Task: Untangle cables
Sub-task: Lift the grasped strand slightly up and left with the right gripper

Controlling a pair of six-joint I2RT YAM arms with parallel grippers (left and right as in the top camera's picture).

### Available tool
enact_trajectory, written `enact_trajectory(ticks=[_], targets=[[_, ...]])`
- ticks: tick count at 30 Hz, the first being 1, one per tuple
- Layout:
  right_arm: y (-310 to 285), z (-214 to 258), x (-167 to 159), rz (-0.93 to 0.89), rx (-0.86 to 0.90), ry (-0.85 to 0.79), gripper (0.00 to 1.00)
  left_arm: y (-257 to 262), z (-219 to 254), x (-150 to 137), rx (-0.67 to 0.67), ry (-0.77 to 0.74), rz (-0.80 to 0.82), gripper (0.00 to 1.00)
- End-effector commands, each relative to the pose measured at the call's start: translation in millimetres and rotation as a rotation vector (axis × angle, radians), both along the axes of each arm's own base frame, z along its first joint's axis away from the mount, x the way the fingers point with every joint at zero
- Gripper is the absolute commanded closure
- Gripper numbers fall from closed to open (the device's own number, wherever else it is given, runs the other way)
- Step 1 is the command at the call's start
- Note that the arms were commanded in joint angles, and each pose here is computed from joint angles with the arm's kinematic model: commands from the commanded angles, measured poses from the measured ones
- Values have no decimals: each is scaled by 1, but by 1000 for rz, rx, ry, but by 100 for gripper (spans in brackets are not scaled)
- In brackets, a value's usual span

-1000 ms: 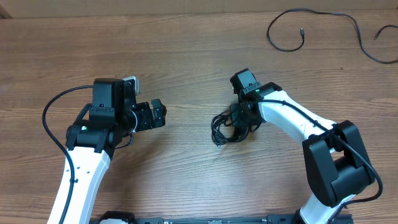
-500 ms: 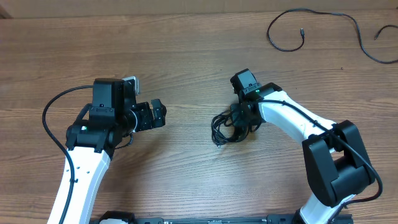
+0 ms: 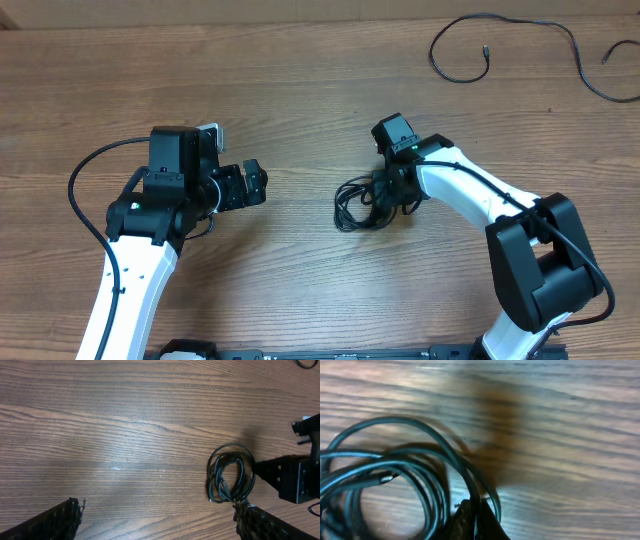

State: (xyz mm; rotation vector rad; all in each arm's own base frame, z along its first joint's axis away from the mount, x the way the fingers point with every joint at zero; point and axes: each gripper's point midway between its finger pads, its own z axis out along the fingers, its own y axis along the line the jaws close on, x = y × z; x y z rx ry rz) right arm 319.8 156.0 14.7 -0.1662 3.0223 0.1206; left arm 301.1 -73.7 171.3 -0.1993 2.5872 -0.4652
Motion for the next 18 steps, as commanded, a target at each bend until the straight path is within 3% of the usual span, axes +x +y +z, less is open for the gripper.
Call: enact_trajectory(ticks=[1, 9, 15, 18], targets=[[23, 23, 17, 12, 100, -25, 96, -4, 6, 3, -13, -12, -11, 0], [67, 85, 25, 67, 319, 9, 96, -8, 7, 2, -32, -12, -24, 0], [126, 148, 11, 336, 700, 13, 96, -8, 8, 3, -32, -18, -23, 0], [133, 161, 14, 368, 751, -13, 96, -8, 8, 3, -31, -18, -23, 0]])
